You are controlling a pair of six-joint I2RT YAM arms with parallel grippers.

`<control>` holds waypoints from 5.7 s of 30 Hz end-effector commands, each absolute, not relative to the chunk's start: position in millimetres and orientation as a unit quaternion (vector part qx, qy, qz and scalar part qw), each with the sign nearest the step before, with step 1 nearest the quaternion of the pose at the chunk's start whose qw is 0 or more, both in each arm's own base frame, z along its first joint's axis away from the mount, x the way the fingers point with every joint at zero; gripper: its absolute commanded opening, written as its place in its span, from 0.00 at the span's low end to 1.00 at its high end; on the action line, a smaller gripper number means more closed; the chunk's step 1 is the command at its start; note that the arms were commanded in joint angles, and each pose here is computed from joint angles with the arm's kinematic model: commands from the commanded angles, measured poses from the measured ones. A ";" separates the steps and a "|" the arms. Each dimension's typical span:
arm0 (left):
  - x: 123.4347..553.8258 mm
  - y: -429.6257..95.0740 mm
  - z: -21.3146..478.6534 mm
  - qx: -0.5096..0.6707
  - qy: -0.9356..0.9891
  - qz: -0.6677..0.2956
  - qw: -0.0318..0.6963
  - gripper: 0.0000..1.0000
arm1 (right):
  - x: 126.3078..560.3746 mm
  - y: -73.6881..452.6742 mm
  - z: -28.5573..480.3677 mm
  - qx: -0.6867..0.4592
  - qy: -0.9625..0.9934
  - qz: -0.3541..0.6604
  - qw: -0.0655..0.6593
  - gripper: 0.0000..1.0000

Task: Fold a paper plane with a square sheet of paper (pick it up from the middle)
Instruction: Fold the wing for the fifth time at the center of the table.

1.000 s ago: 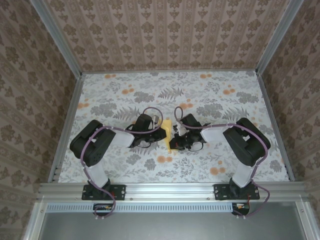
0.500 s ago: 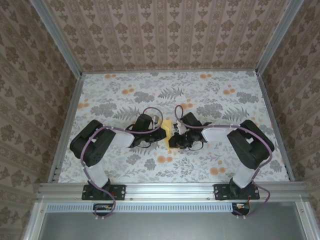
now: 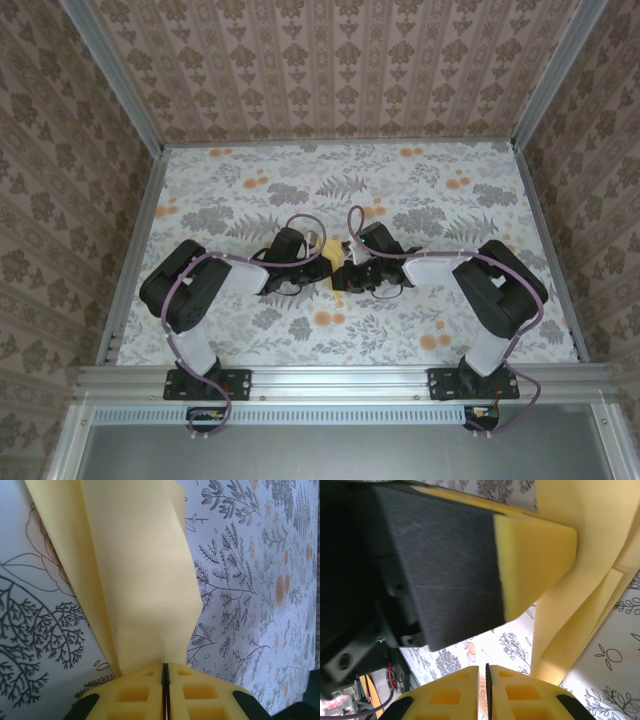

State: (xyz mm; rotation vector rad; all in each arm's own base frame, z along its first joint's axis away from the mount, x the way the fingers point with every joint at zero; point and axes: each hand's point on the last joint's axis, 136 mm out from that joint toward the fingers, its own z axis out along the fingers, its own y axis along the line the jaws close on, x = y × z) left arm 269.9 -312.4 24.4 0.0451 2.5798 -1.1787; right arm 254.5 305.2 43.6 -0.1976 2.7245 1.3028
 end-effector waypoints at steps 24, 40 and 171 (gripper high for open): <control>259.8 -298.1 -5.6 -0.003 0.926 -0.358 0.122 0.12 | 238.1 303.8 6.5 -0.060 0.913 0.404 0.005 0.12; 260.3 -294.2 -0.3 -0.016 0.928 -0.350 0.124 0.12 | 210.5 267.8 0.0 -0.144 0.955 0.261 0.002 0.10; 290.9 -332.9 54.3 0.071 0.900 -0.387 0.186 0.18 | 284.0 250.4 4.7 0.061 0.922 0.373 0.085 0.09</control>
